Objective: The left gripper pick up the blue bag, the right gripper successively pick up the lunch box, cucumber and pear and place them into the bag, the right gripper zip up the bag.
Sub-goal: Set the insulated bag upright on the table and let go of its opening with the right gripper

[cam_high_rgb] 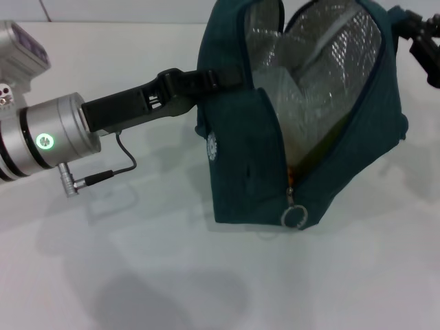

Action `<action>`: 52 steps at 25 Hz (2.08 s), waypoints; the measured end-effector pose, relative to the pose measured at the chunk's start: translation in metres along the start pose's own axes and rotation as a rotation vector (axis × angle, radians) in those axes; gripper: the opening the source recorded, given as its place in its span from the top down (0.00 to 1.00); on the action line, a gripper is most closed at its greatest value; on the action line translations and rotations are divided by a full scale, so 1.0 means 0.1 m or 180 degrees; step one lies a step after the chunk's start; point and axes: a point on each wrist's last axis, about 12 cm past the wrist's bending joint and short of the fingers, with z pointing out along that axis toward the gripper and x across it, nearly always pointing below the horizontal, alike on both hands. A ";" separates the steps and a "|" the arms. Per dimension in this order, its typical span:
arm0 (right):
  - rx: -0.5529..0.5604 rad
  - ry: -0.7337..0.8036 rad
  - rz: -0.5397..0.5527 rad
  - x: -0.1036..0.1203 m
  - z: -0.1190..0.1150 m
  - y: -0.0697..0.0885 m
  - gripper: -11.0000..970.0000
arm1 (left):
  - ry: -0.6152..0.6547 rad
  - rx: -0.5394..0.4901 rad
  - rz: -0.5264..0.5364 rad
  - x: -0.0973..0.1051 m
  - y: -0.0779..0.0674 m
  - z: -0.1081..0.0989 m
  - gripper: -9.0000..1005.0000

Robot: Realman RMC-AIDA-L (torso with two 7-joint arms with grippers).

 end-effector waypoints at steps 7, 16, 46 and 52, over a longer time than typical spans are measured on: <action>-0.0044 0.0082 0.0076 0.12 0.10 0.01 0.96 | -0.0050 -0.0164 -0.0027 0.05 0.07 -0.07 0.95; -0.0077 0.0169 0.0026 0.14 0.17 0.02 0.96 | -0.0087 -0.0285 -0.0117 0.16 0.15 -0.09 0.96; -0.0193 0.0306 0.0207 0.29 0.15 0.12 0.95 | -0.0156 -0.0307 -0.0376 0.39 0.20 -0.23 0.96; -0.0174 0.0282 0.0214 0.28 0.11 0.12 0.68 | -0.0168 -0.0327 -0.0371 0.41 0.21 -0.26 0.96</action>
